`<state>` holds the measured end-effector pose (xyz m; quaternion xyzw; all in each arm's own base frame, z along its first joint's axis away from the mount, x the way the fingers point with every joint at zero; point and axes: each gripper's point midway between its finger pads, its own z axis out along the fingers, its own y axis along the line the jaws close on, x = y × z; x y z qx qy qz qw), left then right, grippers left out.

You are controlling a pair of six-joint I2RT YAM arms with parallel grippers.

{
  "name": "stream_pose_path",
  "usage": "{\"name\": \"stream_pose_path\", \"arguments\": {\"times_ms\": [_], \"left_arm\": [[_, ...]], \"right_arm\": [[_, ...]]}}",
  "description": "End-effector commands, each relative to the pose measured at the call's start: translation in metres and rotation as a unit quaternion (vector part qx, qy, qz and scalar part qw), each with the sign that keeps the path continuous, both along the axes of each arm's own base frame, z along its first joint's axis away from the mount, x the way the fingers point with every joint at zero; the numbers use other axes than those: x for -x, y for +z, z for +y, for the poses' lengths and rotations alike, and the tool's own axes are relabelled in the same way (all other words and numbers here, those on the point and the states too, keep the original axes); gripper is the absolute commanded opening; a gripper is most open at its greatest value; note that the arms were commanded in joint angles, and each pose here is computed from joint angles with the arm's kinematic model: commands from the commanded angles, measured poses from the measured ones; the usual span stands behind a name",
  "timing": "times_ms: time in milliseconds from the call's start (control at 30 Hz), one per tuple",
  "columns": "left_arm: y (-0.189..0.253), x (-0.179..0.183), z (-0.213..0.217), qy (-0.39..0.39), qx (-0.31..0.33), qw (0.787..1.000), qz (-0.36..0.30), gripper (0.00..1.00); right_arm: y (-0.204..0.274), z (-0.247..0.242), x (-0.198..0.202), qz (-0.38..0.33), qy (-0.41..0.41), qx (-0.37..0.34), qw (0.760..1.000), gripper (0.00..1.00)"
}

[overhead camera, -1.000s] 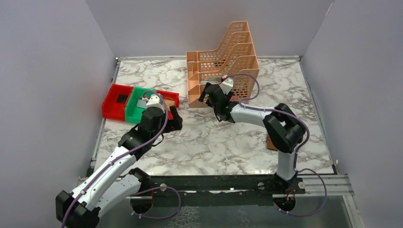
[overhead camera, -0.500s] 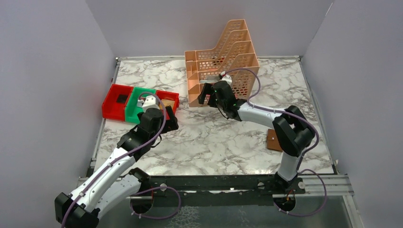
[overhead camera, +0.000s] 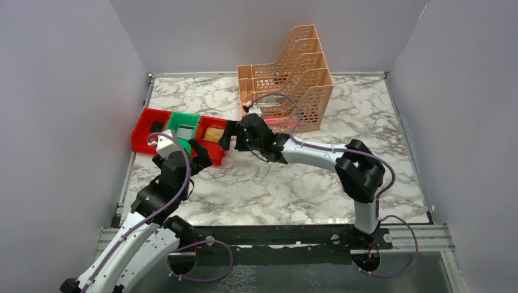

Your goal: Take the credit cards out of the card holder

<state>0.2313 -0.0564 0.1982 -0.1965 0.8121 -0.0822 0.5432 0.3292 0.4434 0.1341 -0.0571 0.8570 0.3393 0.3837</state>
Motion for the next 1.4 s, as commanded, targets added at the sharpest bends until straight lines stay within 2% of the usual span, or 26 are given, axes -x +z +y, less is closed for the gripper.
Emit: {"name": "stream_pose_path", "arguments": {"times_ms": [0, 100, 233, 367, 1167, 1367], "left_arm": [[0.02, 0.007, 0.018, 0.031, -0.007, 0.999, -0.023, 0.99], [0.021, 0.009, 0.019, 0.025, -0.014, 0.999, -0.021, 0.99], [0.02, 0.01, 0.018, 0.018, -0.014, 1.0, -0.021, 0.99], [0.019, 0.011, 0.016, 0.009, -0.017, 1.0, -0.017, 0.99], [-0.003, 0.006, -0.002, -0.024, -0.019, 0.999, 0.023, 0.99], [-0.015, 0.0, -0.011, -0.039, -0.023, 0.998, 0.04, 0.99]], "right_arm": [[-0.016, 0.007, -0.012, 0.012, -0.067, 0.039, 0.997, 1.0], [-0.028, 0.01, -0.023, 0.021, -0.091, 0.069, 0.993, 1.0], [-0.052, 0.021, -0.027, 0.036, -0.079, 0.103, 0.991, 1.0], [-0.077, 0.007, -0.031, 0.044, -0.106, 0.153, 0.982, 1.0], [-0.083, -0.106, 0.024, 0.065, -0.179, 0.186, 0.964, 0.99], [-0.083, -0.148, 0.018, 0.082, -0.204, 0.18, 0.959, 0.99]]}}
